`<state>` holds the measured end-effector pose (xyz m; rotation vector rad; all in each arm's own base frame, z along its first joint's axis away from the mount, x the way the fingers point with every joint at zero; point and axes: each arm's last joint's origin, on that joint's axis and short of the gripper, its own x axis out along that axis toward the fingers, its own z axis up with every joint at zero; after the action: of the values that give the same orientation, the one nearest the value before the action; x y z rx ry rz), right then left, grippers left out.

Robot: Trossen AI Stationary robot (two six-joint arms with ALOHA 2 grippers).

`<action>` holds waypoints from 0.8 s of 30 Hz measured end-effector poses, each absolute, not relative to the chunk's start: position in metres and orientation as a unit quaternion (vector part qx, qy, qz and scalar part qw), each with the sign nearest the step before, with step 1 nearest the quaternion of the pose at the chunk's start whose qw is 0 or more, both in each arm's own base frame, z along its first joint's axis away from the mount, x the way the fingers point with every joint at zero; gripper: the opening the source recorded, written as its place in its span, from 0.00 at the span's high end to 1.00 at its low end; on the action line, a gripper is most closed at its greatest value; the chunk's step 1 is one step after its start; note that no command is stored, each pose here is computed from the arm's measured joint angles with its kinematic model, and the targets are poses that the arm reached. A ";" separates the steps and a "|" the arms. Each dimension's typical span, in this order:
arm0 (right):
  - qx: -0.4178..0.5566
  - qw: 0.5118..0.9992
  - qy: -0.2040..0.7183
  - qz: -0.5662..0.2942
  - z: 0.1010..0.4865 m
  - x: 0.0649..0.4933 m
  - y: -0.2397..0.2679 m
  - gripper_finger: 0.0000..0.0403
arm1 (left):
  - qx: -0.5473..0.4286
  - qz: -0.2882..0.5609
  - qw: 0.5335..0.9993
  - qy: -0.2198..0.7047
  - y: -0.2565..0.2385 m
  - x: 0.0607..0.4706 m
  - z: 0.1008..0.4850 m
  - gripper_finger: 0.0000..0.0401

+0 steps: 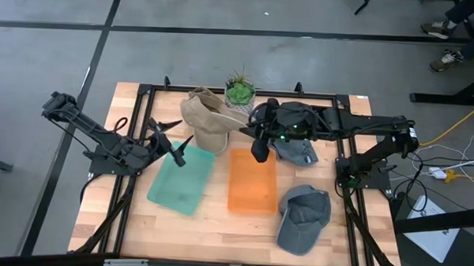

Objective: Pick & Place hat
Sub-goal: Put the right brown cap into the orange bin

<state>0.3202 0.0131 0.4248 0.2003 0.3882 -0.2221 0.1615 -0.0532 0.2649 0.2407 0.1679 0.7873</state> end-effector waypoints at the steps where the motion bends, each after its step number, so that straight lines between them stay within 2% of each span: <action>1: 0.099 0.971 0.189 -0.109 0.425 0.320 0.013 0.96 | 0.112 0.379 0.915 0.080 -0.052 0.162 0.265 0.27; 8: 0.105 0.976 0.179 -0.071 0.428 0.322 0.015 0.96 | 0.086 0.360 0.927 0.068 -0.041 0.170 0.268 0.27; 20: 0.104 0.976 0.181 -0.068 0.428 0.322 0.016 0.96 | 0.087 0.294 0.951 0.036 -0.033 0.177 0.278 0.27; 24: 0.104 0.976 0.179 -0.068 0.428 0.322 0.016 0.96 | 0.088 0.295 0.951 0.035 -0.030 0.178 0.278 0.29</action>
<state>0.3220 0.0156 0.4283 0.2095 0.3608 -0.1368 0.1783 -0.0300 0.2784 0.1781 0.0705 0.5995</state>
